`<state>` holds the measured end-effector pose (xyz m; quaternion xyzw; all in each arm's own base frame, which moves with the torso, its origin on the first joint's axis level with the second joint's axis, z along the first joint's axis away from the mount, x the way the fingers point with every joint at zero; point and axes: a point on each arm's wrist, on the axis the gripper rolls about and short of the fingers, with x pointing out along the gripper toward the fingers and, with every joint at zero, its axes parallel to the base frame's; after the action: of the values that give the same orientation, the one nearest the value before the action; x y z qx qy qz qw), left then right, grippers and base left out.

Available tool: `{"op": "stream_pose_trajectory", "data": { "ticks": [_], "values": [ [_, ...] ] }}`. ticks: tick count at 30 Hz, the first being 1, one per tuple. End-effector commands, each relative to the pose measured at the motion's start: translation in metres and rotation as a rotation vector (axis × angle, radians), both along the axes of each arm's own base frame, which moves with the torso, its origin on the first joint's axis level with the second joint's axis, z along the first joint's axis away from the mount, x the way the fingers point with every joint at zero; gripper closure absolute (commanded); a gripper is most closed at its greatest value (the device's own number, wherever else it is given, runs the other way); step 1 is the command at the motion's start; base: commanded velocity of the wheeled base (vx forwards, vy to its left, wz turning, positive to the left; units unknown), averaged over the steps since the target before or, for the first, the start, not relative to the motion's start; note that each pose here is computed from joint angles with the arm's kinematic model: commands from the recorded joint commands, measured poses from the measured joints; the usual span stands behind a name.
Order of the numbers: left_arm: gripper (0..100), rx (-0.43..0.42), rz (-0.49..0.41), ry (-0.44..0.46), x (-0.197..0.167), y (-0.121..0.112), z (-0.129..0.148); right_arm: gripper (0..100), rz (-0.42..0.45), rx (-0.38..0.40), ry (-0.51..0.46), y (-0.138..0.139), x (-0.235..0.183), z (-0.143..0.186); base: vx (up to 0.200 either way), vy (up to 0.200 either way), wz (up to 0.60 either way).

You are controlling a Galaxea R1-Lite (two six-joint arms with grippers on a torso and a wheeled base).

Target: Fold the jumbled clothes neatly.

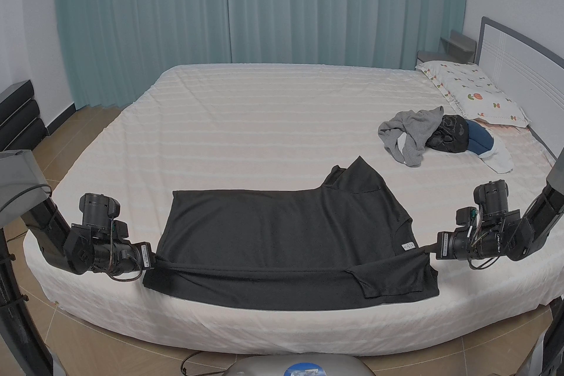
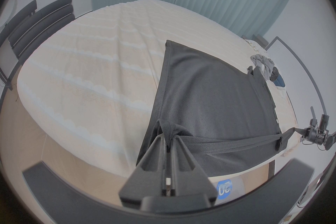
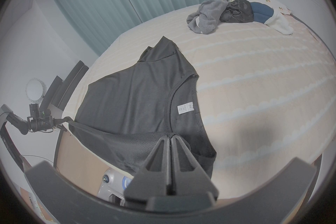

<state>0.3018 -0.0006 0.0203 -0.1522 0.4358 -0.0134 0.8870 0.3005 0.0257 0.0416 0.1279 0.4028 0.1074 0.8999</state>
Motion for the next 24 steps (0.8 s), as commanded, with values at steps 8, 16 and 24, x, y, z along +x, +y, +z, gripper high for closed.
{"op": "stream_pose_trajectory", "data": {
  "ticks": [8,16,24],
  "values": [
    [100,-0.023,0.009,0.037,0.016,-0.006,-0.020,0,-0.013,-0.022,0.051,0.003,0.028,-0.032,0.000,0.000,0.00],
    [0,-0.059,0.049,0.032,0.024,-0.008,-0.021,0,-0.067,0.046,0.048,0.005,0.032,-0.025,0.000,0.000,0.00],
    [0,-0.177,0.146,-0.009,0.026,0.002,-0.002,0,-0.157,0.204,0.071,0.037,-0.002,0.009,0.000,0.000,0.00]
  ]
}}
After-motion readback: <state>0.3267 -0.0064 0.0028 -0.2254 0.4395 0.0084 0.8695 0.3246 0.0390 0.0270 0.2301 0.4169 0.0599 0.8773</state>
